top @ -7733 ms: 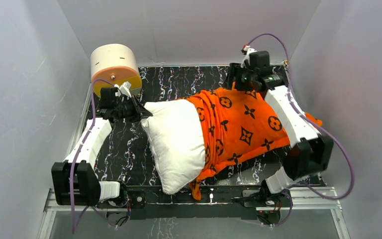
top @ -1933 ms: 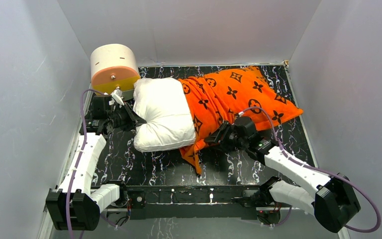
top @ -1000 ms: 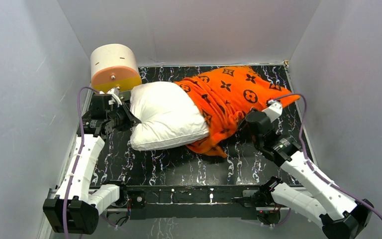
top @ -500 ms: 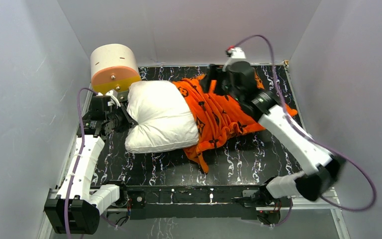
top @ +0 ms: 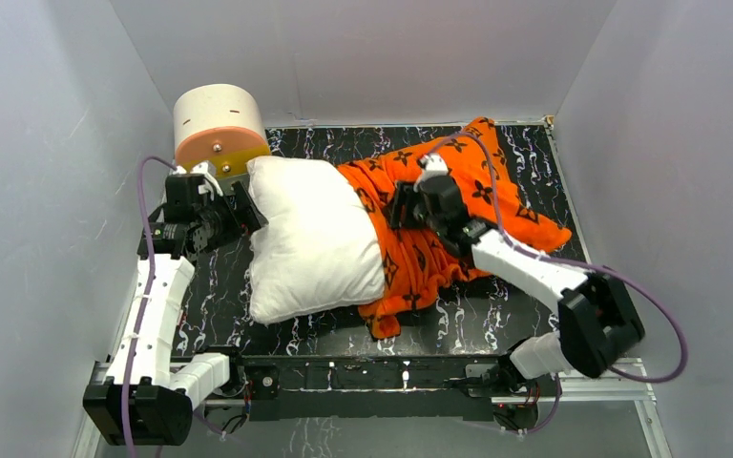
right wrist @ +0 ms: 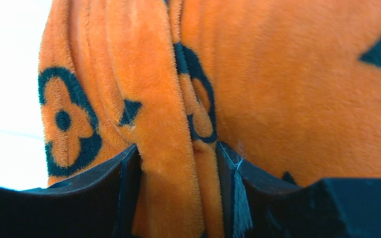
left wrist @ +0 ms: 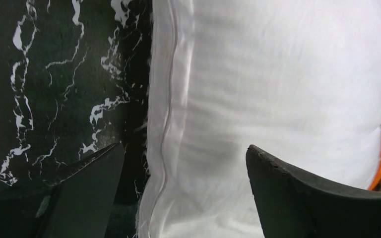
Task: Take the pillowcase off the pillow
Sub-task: Remove the pillow from the pillowcase.
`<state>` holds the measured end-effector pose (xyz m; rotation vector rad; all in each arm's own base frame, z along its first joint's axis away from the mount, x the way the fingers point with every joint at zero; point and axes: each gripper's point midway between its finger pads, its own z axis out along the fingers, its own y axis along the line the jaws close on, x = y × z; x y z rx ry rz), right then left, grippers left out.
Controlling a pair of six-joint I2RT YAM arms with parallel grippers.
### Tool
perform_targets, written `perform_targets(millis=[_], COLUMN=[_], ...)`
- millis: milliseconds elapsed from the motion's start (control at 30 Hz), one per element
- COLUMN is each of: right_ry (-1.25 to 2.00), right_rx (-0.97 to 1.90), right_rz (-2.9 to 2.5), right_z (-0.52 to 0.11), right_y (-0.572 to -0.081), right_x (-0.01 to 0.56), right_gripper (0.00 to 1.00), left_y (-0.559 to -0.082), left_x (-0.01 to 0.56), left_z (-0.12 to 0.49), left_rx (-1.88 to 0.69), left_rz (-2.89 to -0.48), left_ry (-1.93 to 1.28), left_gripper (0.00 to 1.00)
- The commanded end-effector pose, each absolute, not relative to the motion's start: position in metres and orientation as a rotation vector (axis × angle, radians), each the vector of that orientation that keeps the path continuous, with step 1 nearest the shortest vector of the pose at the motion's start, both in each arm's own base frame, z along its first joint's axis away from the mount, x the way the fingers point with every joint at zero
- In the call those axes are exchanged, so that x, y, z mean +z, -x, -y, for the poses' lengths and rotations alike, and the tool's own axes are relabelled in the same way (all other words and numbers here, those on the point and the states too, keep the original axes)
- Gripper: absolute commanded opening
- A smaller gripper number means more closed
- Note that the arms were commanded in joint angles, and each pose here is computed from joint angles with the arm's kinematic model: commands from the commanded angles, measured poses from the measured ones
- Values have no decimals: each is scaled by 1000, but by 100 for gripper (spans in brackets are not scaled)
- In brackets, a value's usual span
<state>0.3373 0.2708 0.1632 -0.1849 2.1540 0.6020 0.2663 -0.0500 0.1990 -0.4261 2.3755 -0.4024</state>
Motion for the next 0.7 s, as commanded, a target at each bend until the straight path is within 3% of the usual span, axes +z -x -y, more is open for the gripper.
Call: perform_targets(millis=[0, 167, 400, 567, 667], right_ry=[80, -4, 13, 24, 34], right_rx=[657, 751, 706, 704, 701], right_rz=[-2601, -2620, -2610, -2568, -2536], right_z=[-232, -220, -209, -210, -212], right_y=[-220, -181, -175, -182, -189], right_x=[22, -7, -10, 3, 17], right_gripper=[60, 60, 60, 61, 63], left_y=[-286, -325, -396, -418, -398], left_x=[246, 288, 307, 250, 207], left_z=[46, 76, 119, 156, 164], left_rx=[-377, -547, -651, -665, -718], left_rz=[-2280, -2186, -2184, -2357, -2483], left_ry=[317, 66, -174, -320, -359], left_gripper=[94, 98, 98, 98, 98])
